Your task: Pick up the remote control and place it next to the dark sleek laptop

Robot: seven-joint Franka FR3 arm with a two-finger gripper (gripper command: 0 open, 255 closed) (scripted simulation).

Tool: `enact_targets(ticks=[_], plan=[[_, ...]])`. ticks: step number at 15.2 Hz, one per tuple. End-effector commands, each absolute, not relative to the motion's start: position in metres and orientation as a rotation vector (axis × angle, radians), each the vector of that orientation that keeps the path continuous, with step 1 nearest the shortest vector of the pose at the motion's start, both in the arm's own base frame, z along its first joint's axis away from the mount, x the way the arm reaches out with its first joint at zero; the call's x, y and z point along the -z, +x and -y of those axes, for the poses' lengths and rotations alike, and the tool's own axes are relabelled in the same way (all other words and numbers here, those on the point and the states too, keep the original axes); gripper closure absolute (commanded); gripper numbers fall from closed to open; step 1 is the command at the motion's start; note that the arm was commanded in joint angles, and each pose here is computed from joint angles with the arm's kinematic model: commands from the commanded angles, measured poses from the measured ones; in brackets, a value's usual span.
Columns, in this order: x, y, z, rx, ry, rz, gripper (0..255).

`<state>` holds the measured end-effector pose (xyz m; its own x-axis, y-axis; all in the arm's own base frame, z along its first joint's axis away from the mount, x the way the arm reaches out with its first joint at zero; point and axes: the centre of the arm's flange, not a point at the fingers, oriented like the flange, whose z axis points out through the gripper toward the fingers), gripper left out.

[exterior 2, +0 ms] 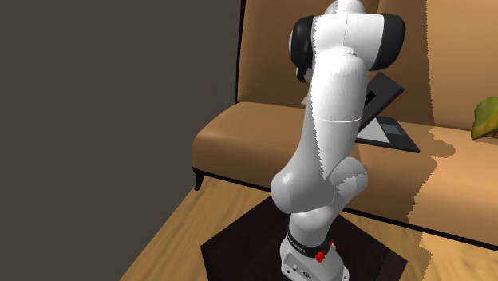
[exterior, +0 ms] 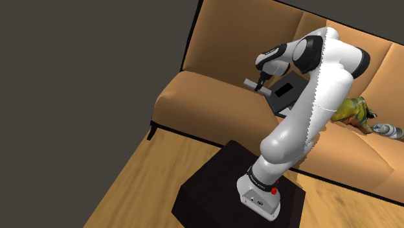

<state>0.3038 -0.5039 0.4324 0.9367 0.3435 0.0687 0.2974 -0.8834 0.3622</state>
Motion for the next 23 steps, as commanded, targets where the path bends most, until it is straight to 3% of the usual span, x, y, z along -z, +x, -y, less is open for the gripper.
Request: enact_targets(ticks=[1, 10, 18, 19, 23], plan=[[-0.423, 0.303, 0.504, -0.186, 2.741, -0.468, 255], [-0.375, 0.303, 0.504, -0.186, 2.741, -0.468, 255], [-0.374, 0.303, 0.504, -0.186, 2.741, -0.468, 255], [-0.374, 0.304, 0.504, -0.186, 2.741, -0.468, 0], [-0.374, 0.303, 0.504, -0.186, 2.741, -0.468, 0]])
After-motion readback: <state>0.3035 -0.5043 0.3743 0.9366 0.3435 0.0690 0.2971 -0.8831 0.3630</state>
